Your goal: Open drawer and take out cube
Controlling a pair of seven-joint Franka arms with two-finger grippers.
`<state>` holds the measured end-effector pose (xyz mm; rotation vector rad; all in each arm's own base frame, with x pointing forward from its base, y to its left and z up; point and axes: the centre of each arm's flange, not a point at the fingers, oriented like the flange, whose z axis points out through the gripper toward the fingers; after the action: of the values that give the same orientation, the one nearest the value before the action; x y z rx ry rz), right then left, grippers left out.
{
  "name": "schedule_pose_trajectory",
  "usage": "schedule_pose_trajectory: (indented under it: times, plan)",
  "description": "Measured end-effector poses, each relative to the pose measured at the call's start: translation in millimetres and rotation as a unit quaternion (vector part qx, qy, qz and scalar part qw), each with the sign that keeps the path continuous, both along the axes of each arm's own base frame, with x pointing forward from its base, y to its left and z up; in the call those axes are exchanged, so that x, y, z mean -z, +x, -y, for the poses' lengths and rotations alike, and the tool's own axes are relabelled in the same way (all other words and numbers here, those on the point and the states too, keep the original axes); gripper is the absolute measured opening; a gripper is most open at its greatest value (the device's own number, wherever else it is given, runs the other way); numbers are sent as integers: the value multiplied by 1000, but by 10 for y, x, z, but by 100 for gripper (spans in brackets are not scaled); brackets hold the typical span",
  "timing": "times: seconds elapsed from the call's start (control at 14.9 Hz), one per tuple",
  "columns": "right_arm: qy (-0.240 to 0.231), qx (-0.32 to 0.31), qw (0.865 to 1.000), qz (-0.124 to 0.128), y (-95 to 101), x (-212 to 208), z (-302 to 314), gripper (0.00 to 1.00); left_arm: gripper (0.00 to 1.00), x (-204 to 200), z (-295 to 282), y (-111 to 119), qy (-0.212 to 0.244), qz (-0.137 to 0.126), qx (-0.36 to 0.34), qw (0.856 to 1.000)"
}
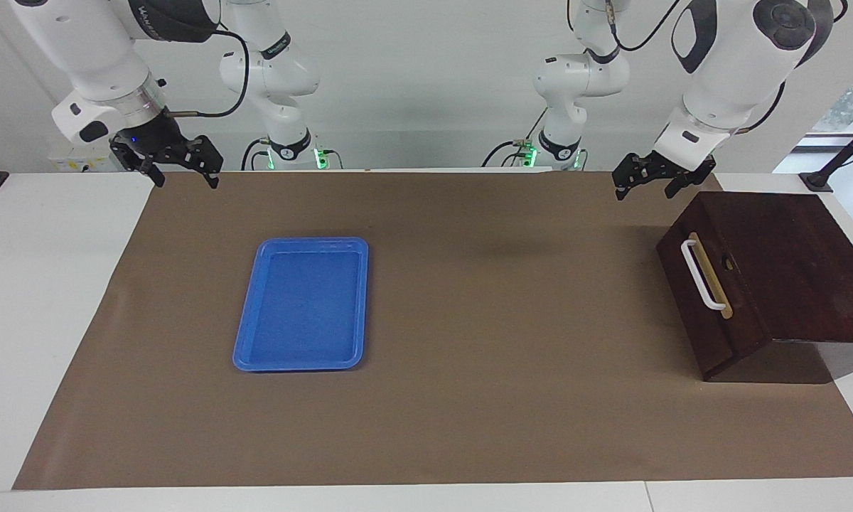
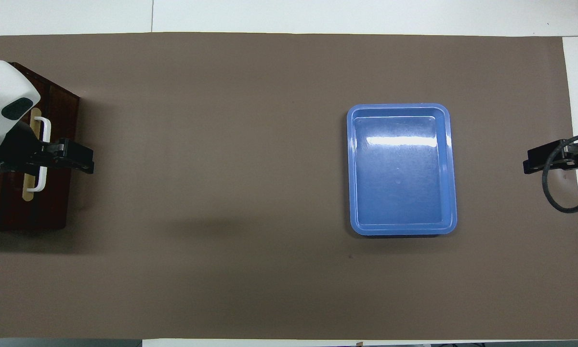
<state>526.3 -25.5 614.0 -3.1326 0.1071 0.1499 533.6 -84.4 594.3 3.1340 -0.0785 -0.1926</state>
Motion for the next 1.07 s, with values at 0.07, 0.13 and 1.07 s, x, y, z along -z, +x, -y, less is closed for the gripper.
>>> schedule_pose_trajectory:
  times: [0.07, 0.13, 1.07]
  plan:
    - [0, 0, 1000, 0, 0, 0, 0, 100, 100, 0, 0, 0, 0, 0, 0, 1000]
    - [0, 0, 1000, 0, 0, 0, 0, 100, 100, 0, 0, 0, 0, 0, 0, 1000]
    - [0, 0, 1000, 0, 0, 0, 0, 100, 100, 793, -193, 111, 121, 65, 70, 988]
